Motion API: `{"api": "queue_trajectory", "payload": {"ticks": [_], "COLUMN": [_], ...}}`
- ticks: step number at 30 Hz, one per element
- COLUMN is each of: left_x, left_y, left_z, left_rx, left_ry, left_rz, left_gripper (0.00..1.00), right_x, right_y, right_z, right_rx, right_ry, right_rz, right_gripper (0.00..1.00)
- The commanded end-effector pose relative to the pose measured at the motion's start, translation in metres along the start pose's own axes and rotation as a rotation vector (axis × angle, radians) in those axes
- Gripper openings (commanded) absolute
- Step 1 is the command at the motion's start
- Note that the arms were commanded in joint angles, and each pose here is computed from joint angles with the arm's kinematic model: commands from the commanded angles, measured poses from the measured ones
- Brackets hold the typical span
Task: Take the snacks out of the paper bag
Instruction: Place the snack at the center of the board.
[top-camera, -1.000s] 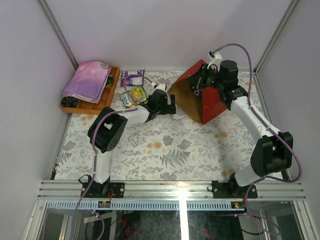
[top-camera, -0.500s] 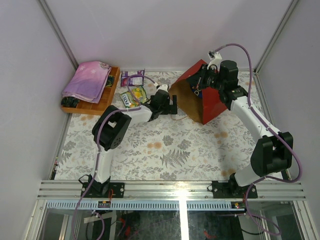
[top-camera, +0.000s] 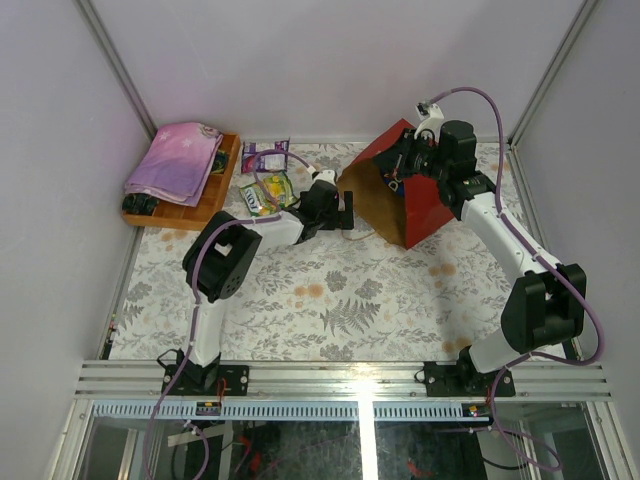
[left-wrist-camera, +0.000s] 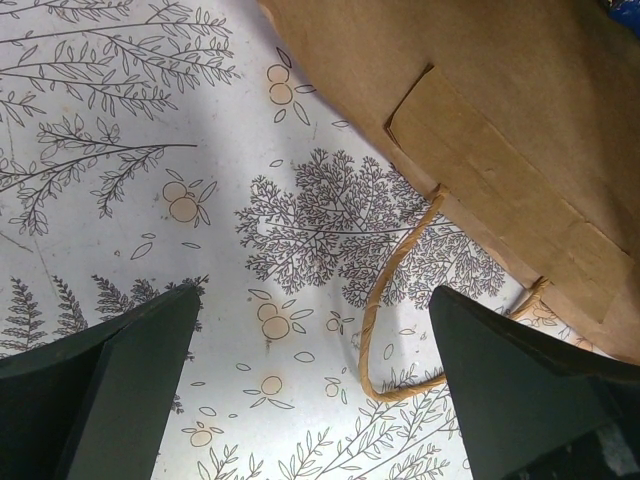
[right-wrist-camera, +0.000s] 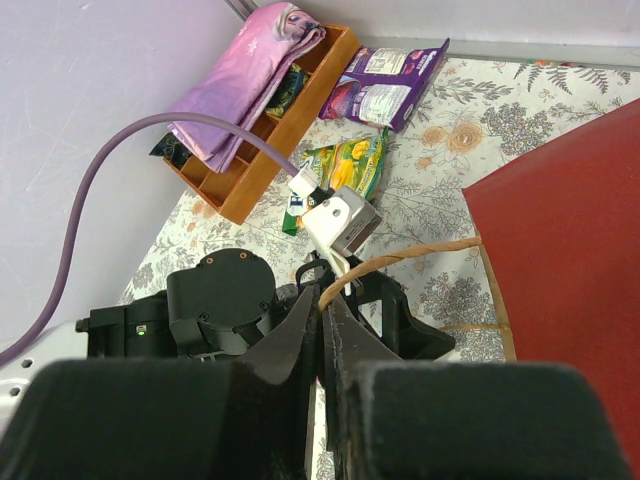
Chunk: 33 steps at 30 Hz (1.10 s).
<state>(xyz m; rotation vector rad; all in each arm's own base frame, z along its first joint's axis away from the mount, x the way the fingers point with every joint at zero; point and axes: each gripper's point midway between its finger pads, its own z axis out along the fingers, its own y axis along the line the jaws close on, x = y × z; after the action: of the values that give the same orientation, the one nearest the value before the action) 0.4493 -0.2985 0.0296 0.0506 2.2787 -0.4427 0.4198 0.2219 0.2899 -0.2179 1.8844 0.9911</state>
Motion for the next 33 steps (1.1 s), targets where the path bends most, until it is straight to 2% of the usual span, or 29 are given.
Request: {"api": "queue_trajectory", "payload": {"ticks": [1,16,22,25,28,33], "left_x": [-0.017,-0.016,-0.045,-0.060,-0.070,-0.065], "left_y": [-0.007,0.000,0.012,0.032,0.070,0.120], "left_z": [-0.006,-0.016,-0.031,-0.030,-0.022,-0.018], "left_rx": [0.003,-0.023,-0.071,-0.083,-0.104,-0.190], "left_ry": [-0.055,-0.090,-0.176,-0.185,-0.167,-0.139], "left_rz": [0.008,-0.024,-0.025,-0.081,-0.180,-0.274], "left_gripper": [1.00,1.00,1.00,1.00,1.00,1.00], "right_x": [-0.019,-0.019,-0.019,-0.020,-0.021,-0.023], "right_y": [0.029,0.028,0.028,0.029,0.031,0.033], "right_z": [-0.006,-0.005,-0.005,-0.005,-0.007,-0.009], "right_rx": [-0.091,-0.086,-0.088,-0.091,-0.092,-0.091], "right_ry": [-0.040,-0.036,-0.035,-0.036,-0.039,-0.042], "right_rz": [-0.062,-0.065,-0.064,-0.063,-0.067,-0.071], "right_gripper": [0.00,0.00,0.00,0.00,0.00,0.00]}}
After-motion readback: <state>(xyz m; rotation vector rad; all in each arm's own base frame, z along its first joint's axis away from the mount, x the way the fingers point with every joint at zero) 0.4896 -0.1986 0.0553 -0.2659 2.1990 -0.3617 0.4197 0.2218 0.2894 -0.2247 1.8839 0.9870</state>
